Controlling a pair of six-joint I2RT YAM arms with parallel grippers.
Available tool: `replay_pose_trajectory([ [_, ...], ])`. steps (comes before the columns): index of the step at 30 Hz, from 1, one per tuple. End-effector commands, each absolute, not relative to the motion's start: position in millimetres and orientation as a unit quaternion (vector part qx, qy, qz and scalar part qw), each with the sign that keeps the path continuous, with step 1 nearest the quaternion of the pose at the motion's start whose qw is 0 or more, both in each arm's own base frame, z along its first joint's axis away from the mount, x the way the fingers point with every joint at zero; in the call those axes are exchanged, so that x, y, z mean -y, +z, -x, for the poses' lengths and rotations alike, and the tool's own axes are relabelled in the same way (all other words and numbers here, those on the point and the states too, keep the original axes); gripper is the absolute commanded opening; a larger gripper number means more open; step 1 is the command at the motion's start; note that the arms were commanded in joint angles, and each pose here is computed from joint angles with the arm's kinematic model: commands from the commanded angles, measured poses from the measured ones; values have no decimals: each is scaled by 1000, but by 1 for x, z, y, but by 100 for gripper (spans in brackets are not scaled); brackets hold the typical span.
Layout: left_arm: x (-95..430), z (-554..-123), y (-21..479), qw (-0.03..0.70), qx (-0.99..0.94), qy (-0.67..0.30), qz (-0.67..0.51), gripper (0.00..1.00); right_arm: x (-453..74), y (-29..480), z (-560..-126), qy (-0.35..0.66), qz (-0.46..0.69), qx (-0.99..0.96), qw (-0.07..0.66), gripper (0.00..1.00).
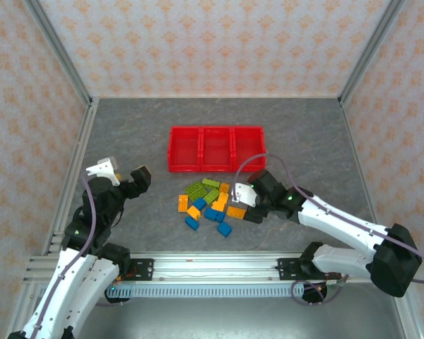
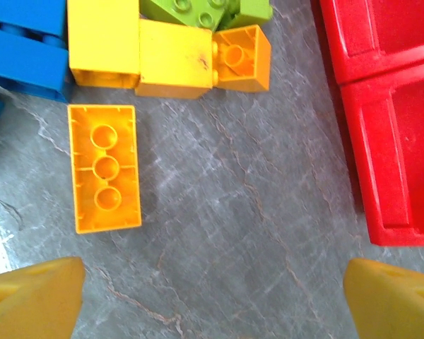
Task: Sort the legos into containers by color
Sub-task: Pick up the lego from the bottom-center of the table.
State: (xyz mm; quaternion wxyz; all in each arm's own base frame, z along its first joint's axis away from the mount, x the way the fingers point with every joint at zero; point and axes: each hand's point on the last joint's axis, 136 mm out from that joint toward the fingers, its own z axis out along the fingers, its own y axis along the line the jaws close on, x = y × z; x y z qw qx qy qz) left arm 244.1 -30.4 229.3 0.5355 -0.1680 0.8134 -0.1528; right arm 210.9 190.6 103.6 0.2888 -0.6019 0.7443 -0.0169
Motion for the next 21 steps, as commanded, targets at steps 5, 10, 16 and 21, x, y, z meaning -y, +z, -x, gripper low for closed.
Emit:
replay_pose_trajectory([
  [5, 32, -244, 239, 561, -799, -157, 150, 99, -208, 86, -204, 15, 642, -717, 272, 96],
  [10, 30, -242, 242, 569, -793, -156, 153, 99, -221, 90, -204, 38, 640, -710, 291, 96],
  [16, 25, -238, 249, 582, -782, -152, 163, 99, -232, 73, -209, 51, 633, -723, 274, 96],
  [21, 25, -236, 252, 589, -776, -156, 162, 99, -239, 62, -207, 57, 643, -721, 253, 94],
])
